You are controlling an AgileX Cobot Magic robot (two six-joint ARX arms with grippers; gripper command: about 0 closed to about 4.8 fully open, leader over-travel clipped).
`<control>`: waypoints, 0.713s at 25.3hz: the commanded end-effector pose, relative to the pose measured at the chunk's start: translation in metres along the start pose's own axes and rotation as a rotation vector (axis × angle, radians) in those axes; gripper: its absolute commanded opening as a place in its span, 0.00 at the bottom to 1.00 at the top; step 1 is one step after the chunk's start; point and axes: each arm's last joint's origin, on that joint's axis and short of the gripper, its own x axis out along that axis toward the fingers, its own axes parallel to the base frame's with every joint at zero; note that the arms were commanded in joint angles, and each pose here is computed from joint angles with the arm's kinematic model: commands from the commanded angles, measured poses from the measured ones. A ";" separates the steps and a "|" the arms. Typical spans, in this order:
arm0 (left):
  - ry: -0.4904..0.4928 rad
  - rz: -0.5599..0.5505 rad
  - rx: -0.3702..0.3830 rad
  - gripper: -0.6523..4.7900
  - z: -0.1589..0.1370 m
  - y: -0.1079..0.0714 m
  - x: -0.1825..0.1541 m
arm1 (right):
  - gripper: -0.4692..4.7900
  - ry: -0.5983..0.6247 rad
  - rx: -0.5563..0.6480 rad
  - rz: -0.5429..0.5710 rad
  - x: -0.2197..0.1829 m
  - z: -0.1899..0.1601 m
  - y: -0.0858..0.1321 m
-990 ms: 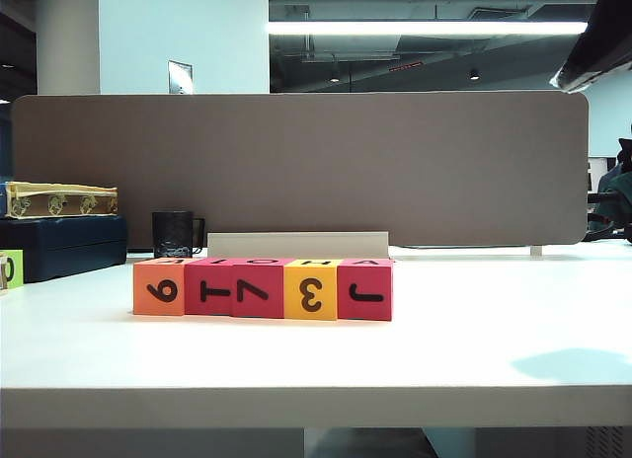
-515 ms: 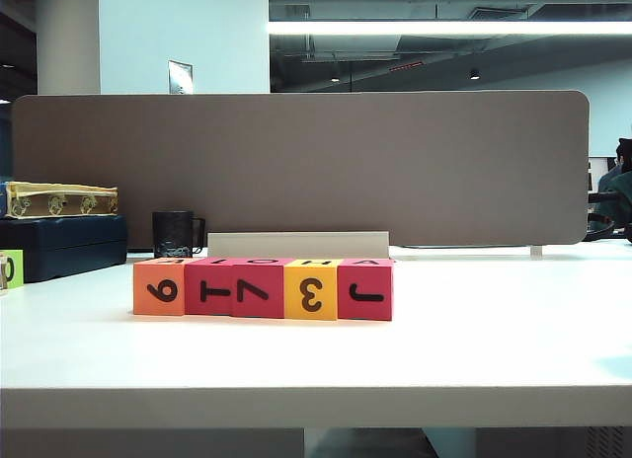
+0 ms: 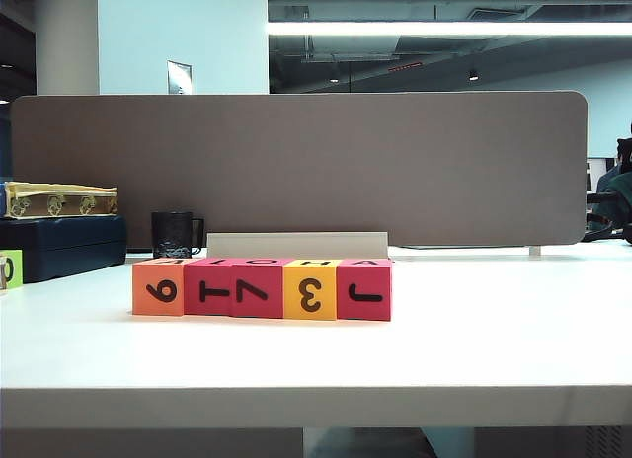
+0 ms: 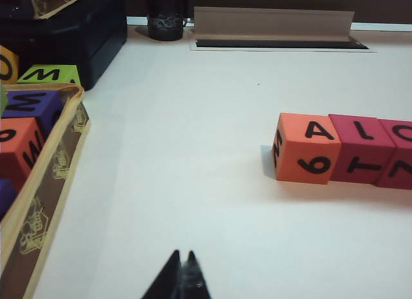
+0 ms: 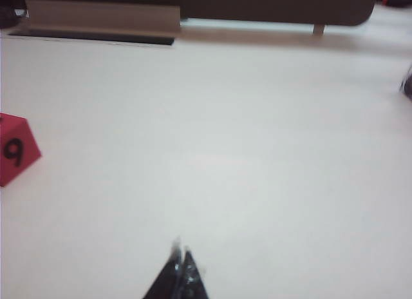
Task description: Select the appropriate blocks from the scattered letter blocks on the table and arrange them in a row to spell out "ALOHA".
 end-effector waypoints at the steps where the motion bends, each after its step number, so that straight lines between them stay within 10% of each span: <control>1: 0.011 -0.002 -0.004 0.11 -0.001 0.000 0.000 | 0.09 -0.006 0.042 -0.015 0.002 -0.006 -0.002; 18: 0.011 -0.002 -0.004 0.11 -0.001 0.000 0.000 | 0.09 0.028 0.049 -0.119 0.003 -0.013 -0.007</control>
